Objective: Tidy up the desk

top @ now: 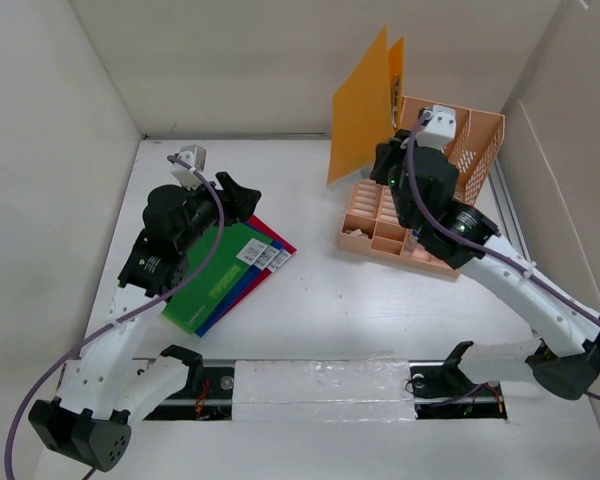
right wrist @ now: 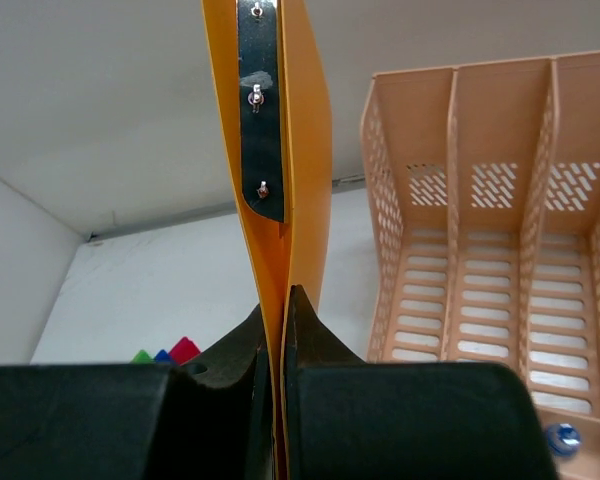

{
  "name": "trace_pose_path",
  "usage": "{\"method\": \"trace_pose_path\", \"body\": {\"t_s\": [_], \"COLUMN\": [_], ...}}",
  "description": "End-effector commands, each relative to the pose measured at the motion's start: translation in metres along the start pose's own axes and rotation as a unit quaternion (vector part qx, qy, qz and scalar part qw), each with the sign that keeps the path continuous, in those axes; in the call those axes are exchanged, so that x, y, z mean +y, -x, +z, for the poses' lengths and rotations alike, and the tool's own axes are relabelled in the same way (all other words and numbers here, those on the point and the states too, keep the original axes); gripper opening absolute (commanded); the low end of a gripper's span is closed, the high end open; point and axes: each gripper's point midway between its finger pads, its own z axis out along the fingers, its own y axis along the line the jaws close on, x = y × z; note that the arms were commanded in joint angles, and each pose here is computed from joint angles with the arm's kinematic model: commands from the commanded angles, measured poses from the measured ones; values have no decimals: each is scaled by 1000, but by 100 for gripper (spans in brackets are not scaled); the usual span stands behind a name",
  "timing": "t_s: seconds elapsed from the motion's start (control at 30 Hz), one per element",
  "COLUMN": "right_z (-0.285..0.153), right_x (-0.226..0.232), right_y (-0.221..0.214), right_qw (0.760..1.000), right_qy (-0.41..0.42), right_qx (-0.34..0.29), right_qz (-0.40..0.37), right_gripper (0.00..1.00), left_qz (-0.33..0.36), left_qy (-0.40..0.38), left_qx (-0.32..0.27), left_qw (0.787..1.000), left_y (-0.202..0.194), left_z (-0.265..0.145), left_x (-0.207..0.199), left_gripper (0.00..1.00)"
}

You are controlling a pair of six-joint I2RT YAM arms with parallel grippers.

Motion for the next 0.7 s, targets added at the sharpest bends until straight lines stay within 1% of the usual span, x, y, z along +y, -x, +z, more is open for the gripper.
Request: {"method": "trace_pose_path", "body": {"t_s": [0.0, 0.1, 0.27, 0.53, 0.67], "right_z": [-27, -38, -30, -28, -27], "right_x": [-17, -31, -55, -63, -67], "right_y": [36, 37, 38, 33, 23], "right_qw": [999, 999, 997, 996, 995], "right_qy": [-14, -25, -66, -79, -88], "right_qx": [-16, -11, -10, 10, 28], "right_qz": [43, 45, 37, 26, 20], "right_gripper": [0, 0, 0, 0, 0], "left_qz": [1, 0, 1, 1, 1], "left_qy": [-14, -16, -17, -13, -18], "left_qx": [-19, -12, -14, -14, -12], "left_qw": [1000, 1000, 1000, 1000, 1000], "left_y": [8, 5, 7, 7, 6], "left_z": [-3, -2, -1, -1, 0], "left_x": [-6, -6, -7, -5, -7], "left_gripper": [58, 58, 58, 58, 58]}}
